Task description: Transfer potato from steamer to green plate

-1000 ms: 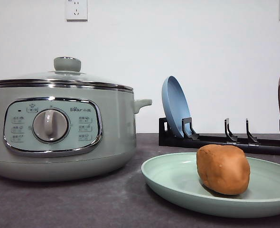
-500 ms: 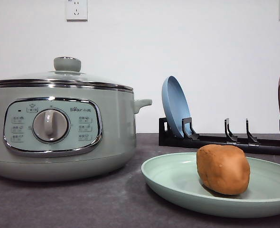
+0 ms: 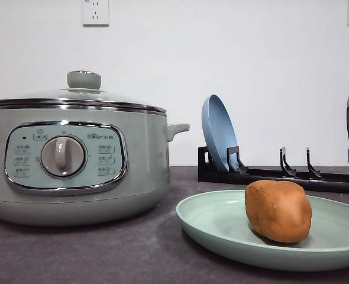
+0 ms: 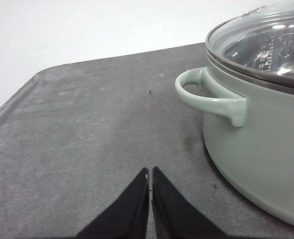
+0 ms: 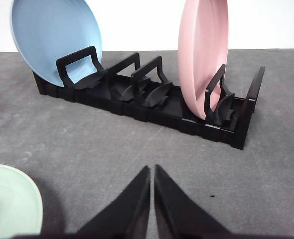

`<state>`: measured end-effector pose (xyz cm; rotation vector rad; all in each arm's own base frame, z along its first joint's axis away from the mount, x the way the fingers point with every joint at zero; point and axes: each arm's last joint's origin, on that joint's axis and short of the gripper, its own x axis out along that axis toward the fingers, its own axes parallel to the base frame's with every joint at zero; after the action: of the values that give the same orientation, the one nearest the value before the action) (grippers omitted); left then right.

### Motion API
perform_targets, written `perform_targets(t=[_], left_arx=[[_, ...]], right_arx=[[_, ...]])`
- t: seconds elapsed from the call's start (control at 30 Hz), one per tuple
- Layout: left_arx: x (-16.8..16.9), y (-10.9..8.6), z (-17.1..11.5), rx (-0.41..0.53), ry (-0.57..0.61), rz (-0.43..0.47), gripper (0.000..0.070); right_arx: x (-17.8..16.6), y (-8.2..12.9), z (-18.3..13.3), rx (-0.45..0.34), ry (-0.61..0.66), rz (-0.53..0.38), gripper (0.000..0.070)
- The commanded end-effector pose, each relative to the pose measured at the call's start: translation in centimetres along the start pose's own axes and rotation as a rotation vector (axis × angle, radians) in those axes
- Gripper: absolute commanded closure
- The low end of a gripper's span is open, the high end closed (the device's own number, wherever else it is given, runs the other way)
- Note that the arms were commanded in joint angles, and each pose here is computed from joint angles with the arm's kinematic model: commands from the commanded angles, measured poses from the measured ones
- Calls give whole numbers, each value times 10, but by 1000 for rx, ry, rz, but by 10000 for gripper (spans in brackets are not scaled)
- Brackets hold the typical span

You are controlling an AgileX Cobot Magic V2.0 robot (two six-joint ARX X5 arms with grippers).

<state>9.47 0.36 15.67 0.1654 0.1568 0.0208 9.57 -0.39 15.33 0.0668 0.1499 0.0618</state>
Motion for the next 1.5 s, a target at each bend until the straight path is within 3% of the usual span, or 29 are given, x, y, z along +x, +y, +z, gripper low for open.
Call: perform_targets(t=[0.0,1.47], left_arx=[[2,-1,-7,-6,25,-4,697],[2,-1,-7,-6,25,-4,697]], right_arx=[[0,0,-1,-5,0,-5,700],[0,0,-1,-5,0,-5,700]])
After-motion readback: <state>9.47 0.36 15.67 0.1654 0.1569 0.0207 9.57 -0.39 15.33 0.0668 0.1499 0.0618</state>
